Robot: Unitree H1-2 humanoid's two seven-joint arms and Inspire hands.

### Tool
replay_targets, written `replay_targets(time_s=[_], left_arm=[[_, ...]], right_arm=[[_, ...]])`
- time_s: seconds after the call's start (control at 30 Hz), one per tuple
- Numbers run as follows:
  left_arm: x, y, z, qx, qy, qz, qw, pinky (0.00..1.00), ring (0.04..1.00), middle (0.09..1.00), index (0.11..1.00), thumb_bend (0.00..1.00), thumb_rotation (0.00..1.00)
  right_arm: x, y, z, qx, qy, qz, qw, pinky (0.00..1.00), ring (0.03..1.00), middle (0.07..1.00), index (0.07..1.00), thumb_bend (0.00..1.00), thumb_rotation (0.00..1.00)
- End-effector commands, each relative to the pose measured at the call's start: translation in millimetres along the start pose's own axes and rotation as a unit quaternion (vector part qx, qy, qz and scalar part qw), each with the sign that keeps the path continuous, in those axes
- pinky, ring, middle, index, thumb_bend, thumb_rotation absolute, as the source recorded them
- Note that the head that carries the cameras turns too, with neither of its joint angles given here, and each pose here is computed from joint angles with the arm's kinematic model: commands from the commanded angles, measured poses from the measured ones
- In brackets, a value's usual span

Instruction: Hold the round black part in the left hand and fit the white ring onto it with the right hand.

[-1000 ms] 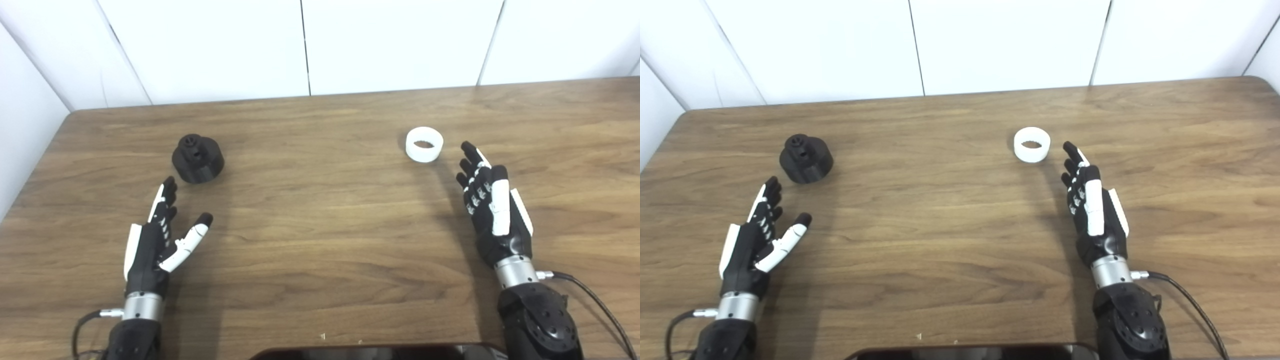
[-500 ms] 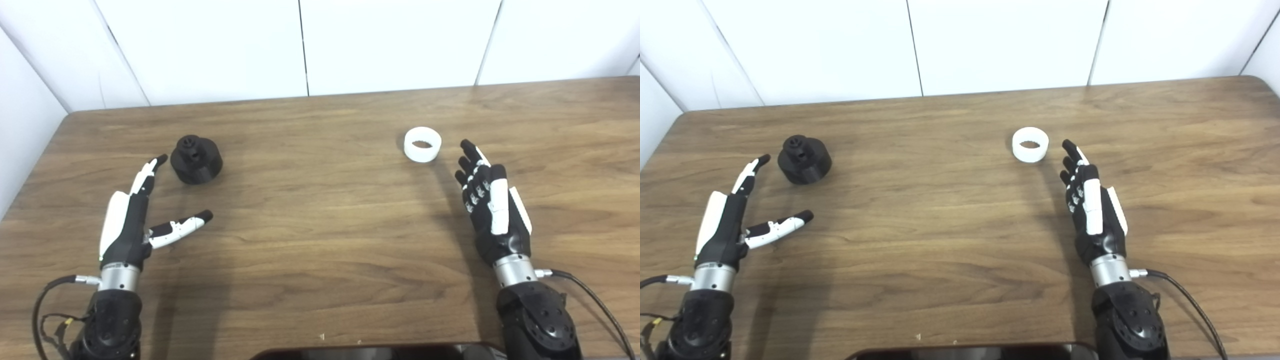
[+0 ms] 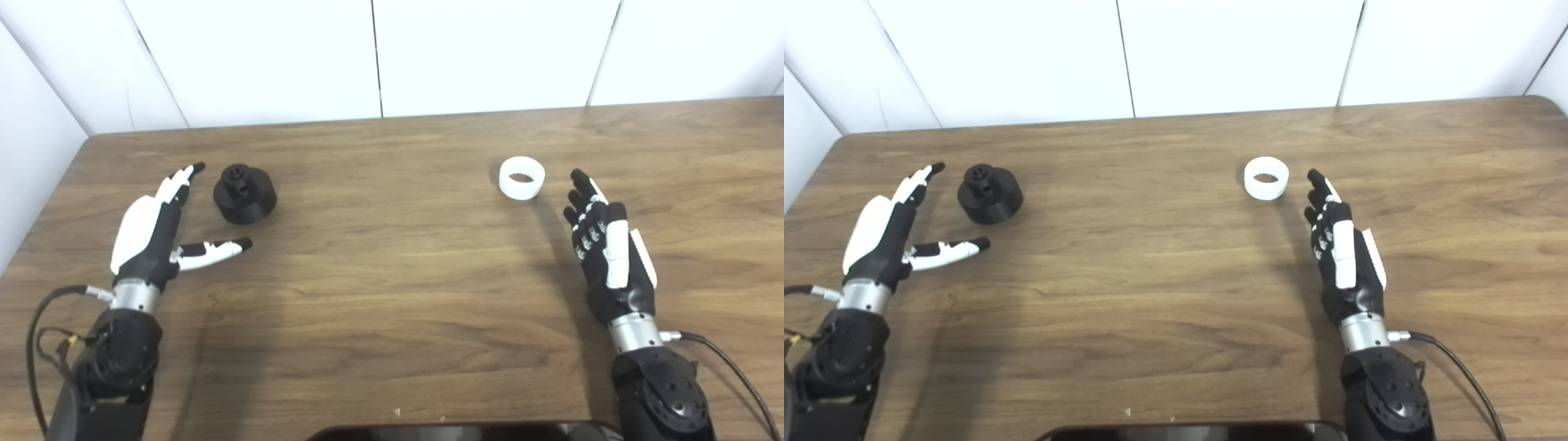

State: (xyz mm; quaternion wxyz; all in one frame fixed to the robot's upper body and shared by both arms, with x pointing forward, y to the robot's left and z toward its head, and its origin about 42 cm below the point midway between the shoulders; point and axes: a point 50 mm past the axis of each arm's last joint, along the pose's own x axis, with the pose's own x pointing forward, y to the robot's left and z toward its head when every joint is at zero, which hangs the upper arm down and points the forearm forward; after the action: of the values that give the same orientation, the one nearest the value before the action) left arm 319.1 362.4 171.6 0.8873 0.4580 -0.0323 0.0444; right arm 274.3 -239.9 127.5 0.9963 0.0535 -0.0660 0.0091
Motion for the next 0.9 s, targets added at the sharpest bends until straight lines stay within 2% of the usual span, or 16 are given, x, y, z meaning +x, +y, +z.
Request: replay_targets(time_s=[0.0,0.3,0.43,0.57,0.87], left_arm=[[20.2,23.6,5.0,0.029,-0.033,0.029,0.999,0.92,1.000,0.957,0.919,0.94,0.31],[43.5,31.9,-9.9,0.071,-0.027,0.017,0.997,0.91,0.990,0.946,0.904,0.95,0.27],[53.1,36.1,-16.7,0.094,-0.022,0.010,0.995,0.91,0.983,0.940,0.902,0.98,0.32],[60.5,38.4,-20.6,0.111,-0.012,-0.004,0.994,0.95,0.991,0.949,0.911,1.00,0.38],[71.2,38.1,-26.1,0.135,-0.005,-0.015,0.991,0.99,0.982,0.939,0.900,1.00,0.39]], right_arm=[[-15.0,-1.7,-25.2,0.012,0.035,-0.007,0.999,1.00,1.000,1.000,0.944,0.65,1.00],[-14.1,-3.2,-26.1,0.008,0.037,-0.005,0.999,1.00,1.000,1.000,0.944,0.65,1.00],[-13.9,-4.2,-27.1,0.009,0.036,-0.002,0.999,1.00,1.000,1.000,0.942,0.66,1.00],[-14.5,-4.7,-27.4,0.005,0.037,-0.002,0.999,1.00,1.000,0.998,0.939,0.67,1.00],[-15.3,-6.4,-27.7,0.003,0.038,-0.003,0.999,1.00,1.000,0.996,0.939,0.67,1.00]])
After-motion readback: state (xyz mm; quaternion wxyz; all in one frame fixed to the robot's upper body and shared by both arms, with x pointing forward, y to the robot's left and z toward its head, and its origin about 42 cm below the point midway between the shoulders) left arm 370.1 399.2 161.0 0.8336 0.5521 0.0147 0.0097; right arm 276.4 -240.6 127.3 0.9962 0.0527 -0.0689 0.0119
